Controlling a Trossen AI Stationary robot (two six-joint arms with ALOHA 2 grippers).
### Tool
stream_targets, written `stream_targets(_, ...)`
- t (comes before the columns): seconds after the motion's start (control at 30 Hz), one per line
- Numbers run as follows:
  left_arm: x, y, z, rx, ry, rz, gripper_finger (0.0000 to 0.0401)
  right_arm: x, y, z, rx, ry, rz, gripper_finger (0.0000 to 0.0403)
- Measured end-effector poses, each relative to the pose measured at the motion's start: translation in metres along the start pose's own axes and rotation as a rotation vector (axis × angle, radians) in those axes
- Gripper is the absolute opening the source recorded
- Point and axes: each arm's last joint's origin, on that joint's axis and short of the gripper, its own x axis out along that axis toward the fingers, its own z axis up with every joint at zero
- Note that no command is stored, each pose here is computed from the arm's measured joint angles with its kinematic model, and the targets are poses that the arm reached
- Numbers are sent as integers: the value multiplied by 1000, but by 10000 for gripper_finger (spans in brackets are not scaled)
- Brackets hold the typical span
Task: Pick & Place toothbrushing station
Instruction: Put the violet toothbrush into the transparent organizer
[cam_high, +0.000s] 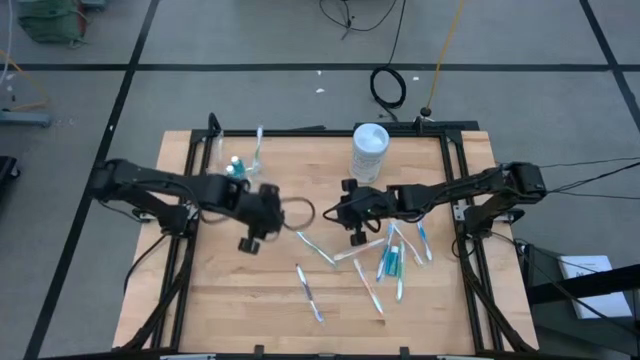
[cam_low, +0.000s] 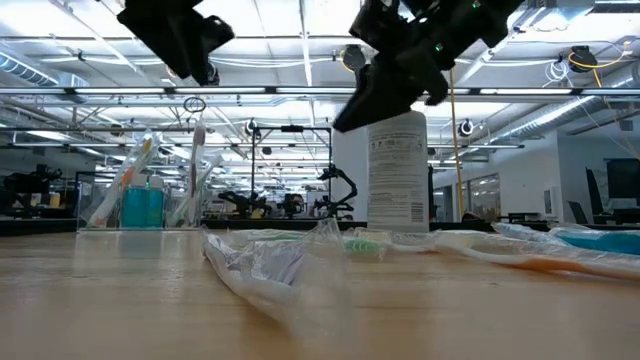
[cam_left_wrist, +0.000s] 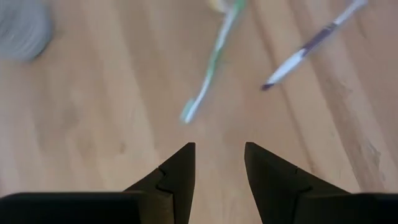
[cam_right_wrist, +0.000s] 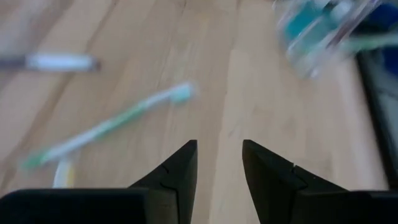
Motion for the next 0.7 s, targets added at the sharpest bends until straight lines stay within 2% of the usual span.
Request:
stream_targets(0.13, 27, -21, 17, 123, -7, -34, 145, -8, 4, -13, 41, 150, 49, 121)
stream_targets(0.3, 60, -49, 38, 199, -70, -61, 145, -28, 8, -23, 236, 291, 68, 121)
stream_targets(0.43, 83, -75, 53, 269, -146, -88, 145, -37, 8, -24, 354, 309, 52, 121)
stream_targets(0.57, 107, -97, 62, 302, -202, -143, 145, -36, 10, -28, 388, 301, 46, 121)
stream_targets(0.7, 136, -115, 68, 321, -236, -153, 145, -32, 11, -29, 460, 260, 34, 121)
